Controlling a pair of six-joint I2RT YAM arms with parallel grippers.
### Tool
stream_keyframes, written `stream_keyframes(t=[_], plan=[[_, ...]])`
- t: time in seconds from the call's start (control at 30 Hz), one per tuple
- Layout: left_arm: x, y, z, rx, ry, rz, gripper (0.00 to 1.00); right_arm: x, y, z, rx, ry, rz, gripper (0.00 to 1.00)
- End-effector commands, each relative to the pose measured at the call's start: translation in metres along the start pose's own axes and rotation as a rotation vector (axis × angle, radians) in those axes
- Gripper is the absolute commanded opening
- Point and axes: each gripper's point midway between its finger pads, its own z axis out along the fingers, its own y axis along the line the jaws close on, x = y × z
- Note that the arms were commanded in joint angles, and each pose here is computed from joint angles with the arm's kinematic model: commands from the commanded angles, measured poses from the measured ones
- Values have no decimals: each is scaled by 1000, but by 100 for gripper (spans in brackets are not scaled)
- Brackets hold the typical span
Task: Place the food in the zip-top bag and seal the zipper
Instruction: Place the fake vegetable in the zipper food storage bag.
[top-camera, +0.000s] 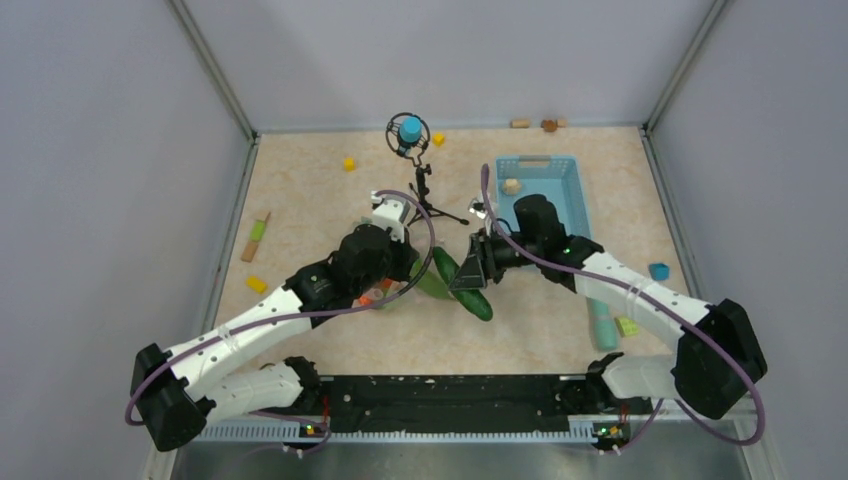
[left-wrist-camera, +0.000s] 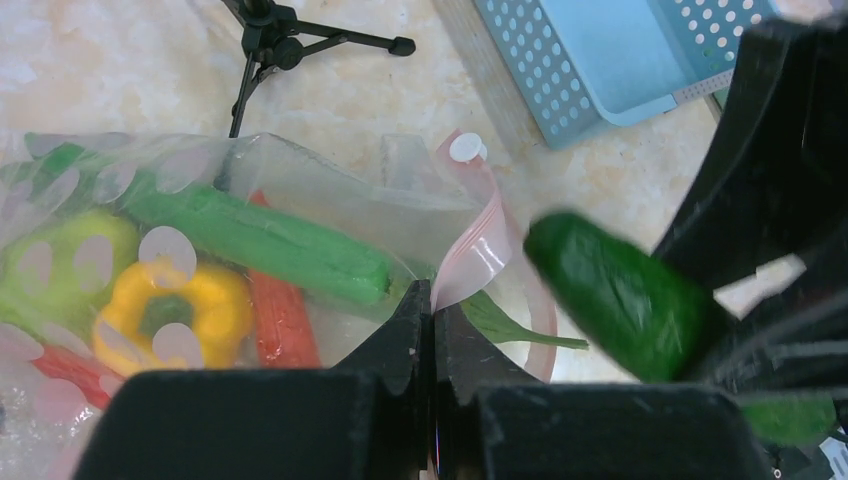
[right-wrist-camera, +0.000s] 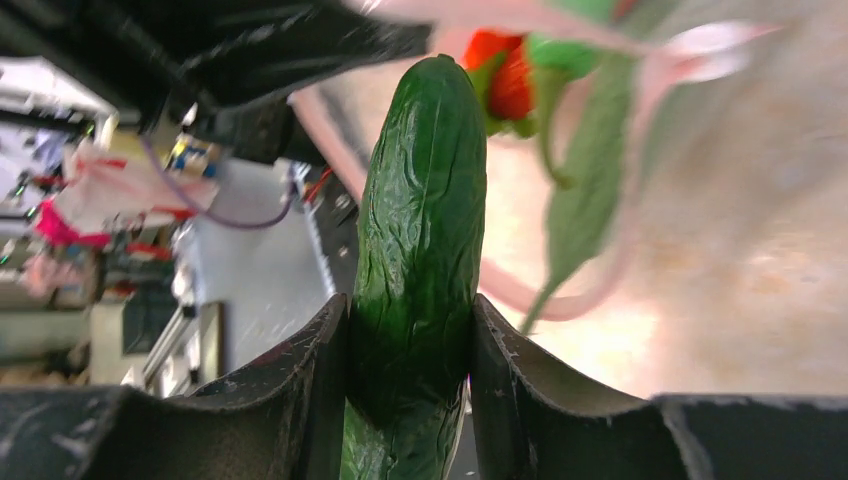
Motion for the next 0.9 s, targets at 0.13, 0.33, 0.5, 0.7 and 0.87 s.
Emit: stream_keyframes(t=[0.13, 0.33, 0.5, 0.7, 0.87], plan=[[-6, -20, -10, 119, -2, 7, 0, 36, 34, 8, -121, 132, 124, 5], [3, -58, -25, 367, 37, 71, 0, 30, 17, 25, -56, 169, 187, 5], [4, -65, -30, 417, 30, 99, 0, 12, -2, 44, 26, 142, 252, 5], [10, -66, -29, 434, 52, 105, 0, -19, -21, 62, 110, 4, 354, 11], [11, -70, -26, 447, 55, 92, 0, -29, -30, 69, 153, -101, 436, 23]])
